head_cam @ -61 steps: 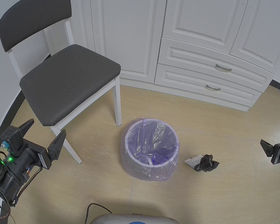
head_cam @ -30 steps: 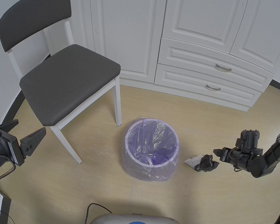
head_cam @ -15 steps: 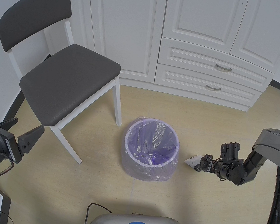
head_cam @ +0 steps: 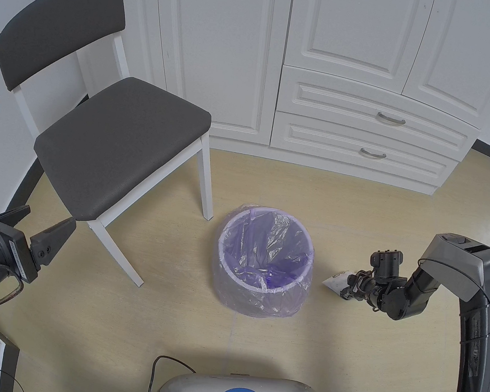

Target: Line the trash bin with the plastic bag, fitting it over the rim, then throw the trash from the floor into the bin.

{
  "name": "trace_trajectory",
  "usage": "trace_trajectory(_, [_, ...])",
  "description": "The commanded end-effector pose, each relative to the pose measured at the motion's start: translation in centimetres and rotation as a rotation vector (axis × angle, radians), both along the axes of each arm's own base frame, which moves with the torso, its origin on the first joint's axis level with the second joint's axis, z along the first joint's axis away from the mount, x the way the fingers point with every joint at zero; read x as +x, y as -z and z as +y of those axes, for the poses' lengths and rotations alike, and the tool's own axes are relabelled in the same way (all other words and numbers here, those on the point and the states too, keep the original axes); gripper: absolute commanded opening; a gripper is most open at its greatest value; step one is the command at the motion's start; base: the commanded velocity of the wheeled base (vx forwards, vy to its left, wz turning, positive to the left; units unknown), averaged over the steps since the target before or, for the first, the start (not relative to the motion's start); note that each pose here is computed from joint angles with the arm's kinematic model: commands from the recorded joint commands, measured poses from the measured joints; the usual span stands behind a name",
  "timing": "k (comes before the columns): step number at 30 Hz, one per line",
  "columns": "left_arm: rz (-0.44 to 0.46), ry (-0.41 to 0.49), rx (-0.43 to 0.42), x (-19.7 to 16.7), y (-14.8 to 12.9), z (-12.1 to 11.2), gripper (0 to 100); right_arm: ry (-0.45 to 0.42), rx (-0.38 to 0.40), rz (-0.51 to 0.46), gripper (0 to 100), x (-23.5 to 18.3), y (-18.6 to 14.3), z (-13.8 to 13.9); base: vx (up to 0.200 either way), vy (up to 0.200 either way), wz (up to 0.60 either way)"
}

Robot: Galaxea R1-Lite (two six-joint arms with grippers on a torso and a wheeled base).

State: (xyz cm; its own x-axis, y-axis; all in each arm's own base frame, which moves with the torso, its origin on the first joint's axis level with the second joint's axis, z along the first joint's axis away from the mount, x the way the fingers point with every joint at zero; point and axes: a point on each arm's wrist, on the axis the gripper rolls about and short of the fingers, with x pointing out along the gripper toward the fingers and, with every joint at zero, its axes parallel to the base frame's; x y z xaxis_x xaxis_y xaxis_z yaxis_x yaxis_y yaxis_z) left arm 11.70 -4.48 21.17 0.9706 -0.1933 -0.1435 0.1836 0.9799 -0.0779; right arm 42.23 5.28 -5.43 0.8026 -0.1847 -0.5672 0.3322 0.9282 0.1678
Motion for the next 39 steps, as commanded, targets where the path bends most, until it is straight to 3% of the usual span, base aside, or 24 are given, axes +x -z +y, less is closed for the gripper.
trace_trajectory(1, [0.007, -0.010, 0.000, 0.3, 0.1, 0.2, 100, 0.011, 0.012, -0.001, 100, 0.7, 1.3, 0.1, 0.000, 0.000, 0.00])
trace_trajectory(14, [0.017, -0.006, -0.001, 0.4, 0.2, 0.2, 100, 0.083, 0.057, -0.065, 100, 2.4, 0.8, -1.2, 0.000, 0.000, 0.00])
trace_trajectory(23, [0.018, -0.006, 0.001, 0.5, 0.2, 0.2, 100, 0.080, 0.061, -0.028, 100, 1.5, -3.4, -1.4, 0.000, 0.000, 0.00])
trace_trajectory(27, [0.018, -0.003, 0.000, 0.5, 0.2, 0.2, 100, 0.082, 0.060, -0.011, 100, 1.6, -3.3, -1.5, 0.000, 0.000, 0.00])
trace_trajectory(33, [0.028, -0.001, 0.004, 0.8, 0.4, 0.2, 100, 0.091, 0.045, 0.059, 100, 2.8, -3.8, -2.0, 0.000, 0.000, 0.00])
trace_trajectory(39, [0.044, -0.015, 0.010, 1.1, 0.6, 0.2, 100, 0.090, 0.025, 0.201, 100, 4.7, -3.8, -2.0, 0.000, 0.000, 0.00])
